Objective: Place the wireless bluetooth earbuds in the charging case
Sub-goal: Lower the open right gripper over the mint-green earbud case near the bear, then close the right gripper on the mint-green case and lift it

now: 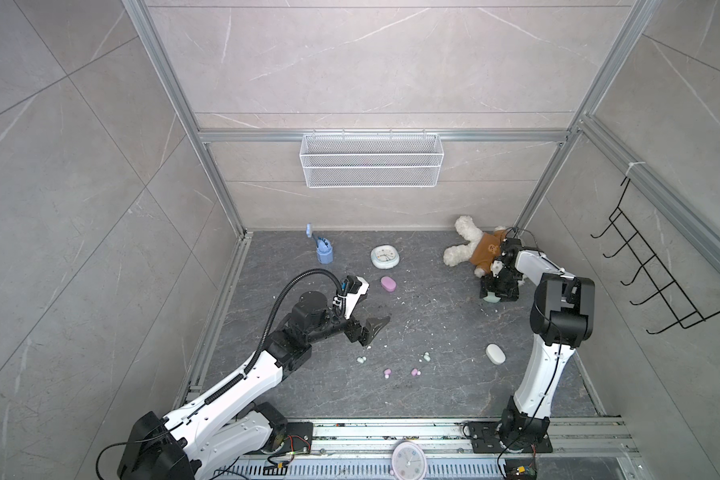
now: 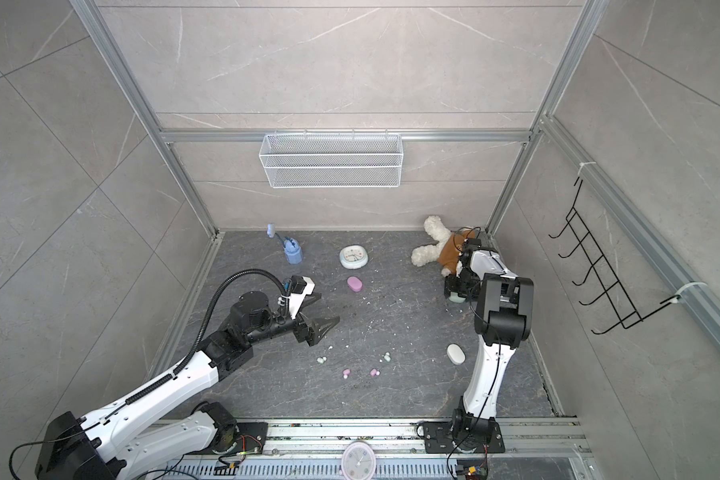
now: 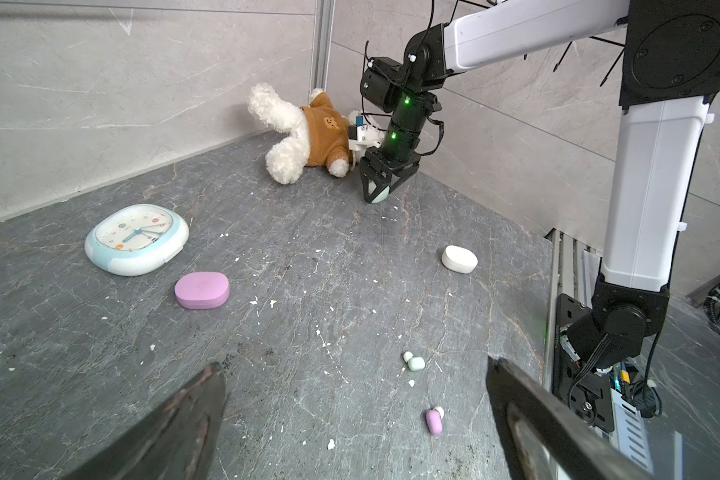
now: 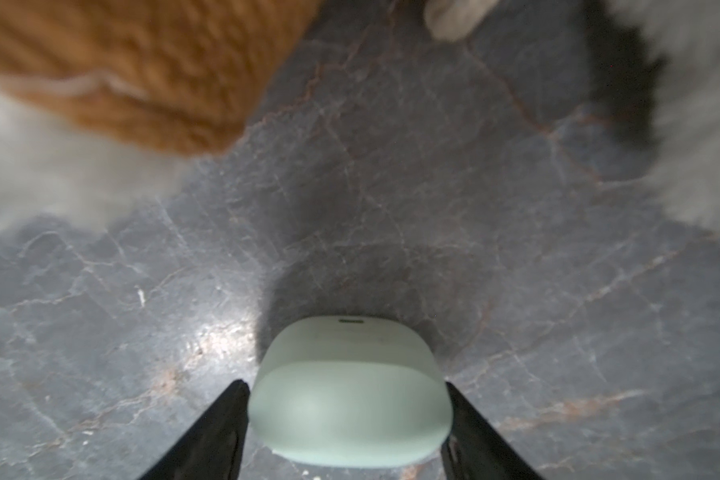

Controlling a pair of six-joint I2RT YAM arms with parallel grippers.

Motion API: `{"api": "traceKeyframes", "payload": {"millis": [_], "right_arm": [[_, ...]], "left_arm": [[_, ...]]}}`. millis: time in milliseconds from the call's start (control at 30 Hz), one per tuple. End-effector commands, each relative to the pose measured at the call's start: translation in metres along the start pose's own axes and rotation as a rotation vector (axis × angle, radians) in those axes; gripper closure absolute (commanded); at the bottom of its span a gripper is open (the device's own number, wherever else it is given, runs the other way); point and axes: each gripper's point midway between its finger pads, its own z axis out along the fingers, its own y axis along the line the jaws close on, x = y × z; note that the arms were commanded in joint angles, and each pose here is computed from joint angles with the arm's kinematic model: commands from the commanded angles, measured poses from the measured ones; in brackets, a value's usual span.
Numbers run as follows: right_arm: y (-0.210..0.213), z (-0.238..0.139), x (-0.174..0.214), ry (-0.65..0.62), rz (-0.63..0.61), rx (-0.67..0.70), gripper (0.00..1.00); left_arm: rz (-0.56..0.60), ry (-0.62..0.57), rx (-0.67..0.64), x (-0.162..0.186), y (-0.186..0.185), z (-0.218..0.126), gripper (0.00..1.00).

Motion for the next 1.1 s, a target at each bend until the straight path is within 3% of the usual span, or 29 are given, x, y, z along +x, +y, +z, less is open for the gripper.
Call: {"api": "traceKeyframes", "payload": {"millis": [0,300,667,1067], "right_arm": [[-0.002,-0.003,-0.001,0.01,-0.009,0.017,0.32],[0.01,-0.012,0.0,0.002,-0.01,-0.001,0.42],[0.031,-0.035,0.022,-0.019,0.029,-0.087,0.46],[0.135,-0.089,0.081,-0.064,-0.078,-0.27,0.46]], "left_arm": [[0.031,-0.028,0.01,-0.008,-0.003,-0.002,0.0],[0.036,-0.017,0.012,-0.007,-0.003,0.0,0.0],[0.048,0.009,0.043,-0.006,-0.008,0.001,0.0],[0.115,0.124,0.11,0.015,-0.021,0.009,0.0]]}}
